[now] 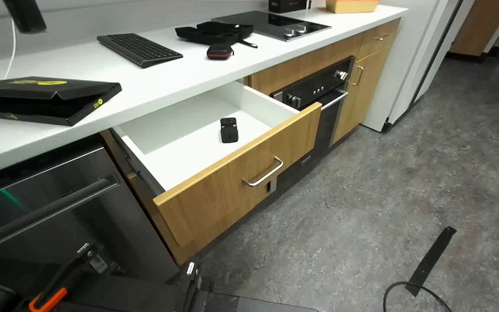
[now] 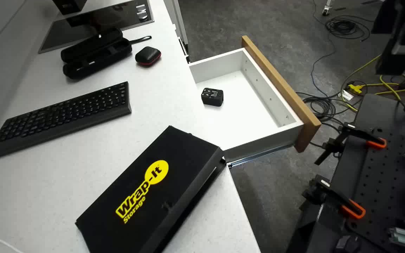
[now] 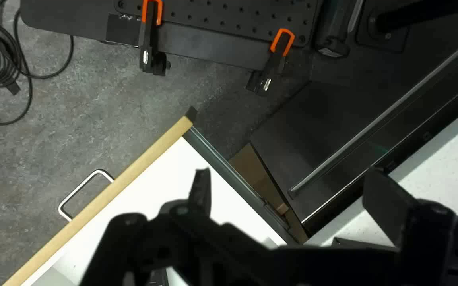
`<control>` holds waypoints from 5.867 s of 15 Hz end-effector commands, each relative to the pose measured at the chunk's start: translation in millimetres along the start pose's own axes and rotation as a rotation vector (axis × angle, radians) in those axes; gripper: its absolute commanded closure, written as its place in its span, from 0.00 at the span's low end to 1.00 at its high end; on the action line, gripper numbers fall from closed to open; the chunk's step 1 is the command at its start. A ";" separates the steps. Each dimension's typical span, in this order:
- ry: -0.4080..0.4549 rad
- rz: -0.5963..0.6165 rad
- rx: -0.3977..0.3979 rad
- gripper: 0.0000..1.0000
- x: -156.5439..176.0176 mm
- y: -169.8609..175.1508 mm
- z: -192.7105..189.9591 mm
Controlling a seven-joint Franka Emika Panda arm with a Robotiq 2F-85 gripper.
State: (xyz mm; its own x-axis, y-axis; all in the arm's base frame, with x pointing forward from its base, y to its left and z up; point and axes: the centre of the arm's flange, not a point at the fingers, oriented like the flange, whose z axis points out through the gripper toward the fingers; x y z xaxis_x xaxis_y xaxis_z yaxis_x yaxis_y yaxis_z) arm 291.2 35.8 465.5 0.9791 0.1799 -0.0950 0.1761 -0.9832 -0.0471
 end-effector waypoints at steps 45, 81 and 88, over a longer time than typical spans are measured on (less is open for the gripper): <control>0.002 1.050 -0.177 0.00 150.0 394.3 284.6; -0.121 0.471 0.106 0.00 375.4 198.6 304.1; -0.123 0.470 0.106 0.00 375.3 197.5 304.8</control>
